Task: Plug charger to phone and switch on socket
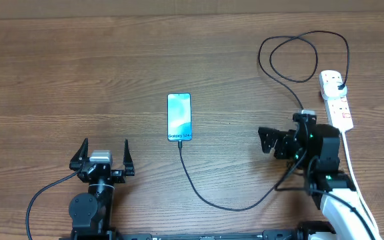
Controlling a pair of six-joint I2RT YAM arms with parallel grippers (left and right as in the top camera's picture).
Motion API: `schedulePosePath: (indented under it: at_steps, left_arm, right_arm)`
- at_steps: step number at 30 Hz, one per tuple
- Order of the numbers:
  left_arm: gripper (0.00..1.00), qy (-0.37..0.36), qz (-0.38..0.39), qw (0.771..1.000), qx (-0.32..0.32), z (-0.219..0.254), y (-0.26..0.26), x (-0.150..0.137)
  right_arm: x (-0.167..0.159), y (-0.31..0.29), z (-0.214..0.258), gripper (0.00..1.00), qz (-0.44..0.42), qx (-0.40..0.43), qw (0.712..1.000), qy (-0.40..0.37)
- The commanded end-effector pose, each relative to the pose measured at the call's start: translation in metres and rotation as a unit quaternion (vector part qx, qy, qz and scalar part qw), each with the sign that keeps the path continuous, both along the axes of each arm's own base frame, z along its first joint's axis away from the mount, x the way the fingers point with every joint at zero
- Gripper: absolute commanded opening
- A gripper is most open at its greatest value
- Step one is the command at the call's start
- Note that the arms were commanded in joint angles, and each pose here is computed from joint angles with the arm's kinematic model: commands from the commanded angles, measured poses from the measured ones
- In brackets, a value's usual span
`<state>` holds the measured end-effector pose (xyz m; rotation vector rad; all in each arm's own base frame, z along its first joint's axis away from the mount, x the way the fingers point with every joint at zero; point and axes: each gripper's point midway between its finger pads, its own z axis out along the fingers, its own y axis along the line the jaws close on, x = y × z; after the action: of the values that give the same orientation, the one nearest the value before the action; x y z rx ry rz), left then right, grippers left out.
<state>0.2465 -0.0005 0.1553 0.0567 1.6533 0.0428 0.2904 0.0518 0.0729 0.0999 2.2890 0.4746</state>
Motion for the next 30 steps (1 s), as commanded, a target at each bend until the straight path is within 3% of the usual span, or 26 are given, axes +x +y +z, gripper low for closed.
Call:
schedulePosePath:
  at_steps: [1, 15, 22, 30]
  left_arm:
    - [1.0, -0.003, 0.004, 1.0, 0.013, 0.0, 0.002, 0.0]
    - [0.99, -0.003, 0.004, 1.0, 0.013, 0.0, 0.002, 0.0]
    - [0.99, -0.003, 0.004, 1.0, 0.013, 0.0, 0.002, 0.0]
    - [0.99, -0.003, 0.004, 1.0, 0.013, 0.0, 0.002, 0.0]
  right_arm:
    - [-0.012, 0.004, -0.008, 1.0, 0.011, 0.002, 1.0, -0.01]
    - [-0.045, 0.009, -0.018, 1.0, 0.022, 0.014, 0.995, -0.092]
    - [-0.051, 0.009, -0.007, 1.0, 0.022, 0.013, 0.993, -0.112]
    - [-0.048, 0.016, 0.034, 1.0, 0.039, 0.019, 0.979, -0.201]
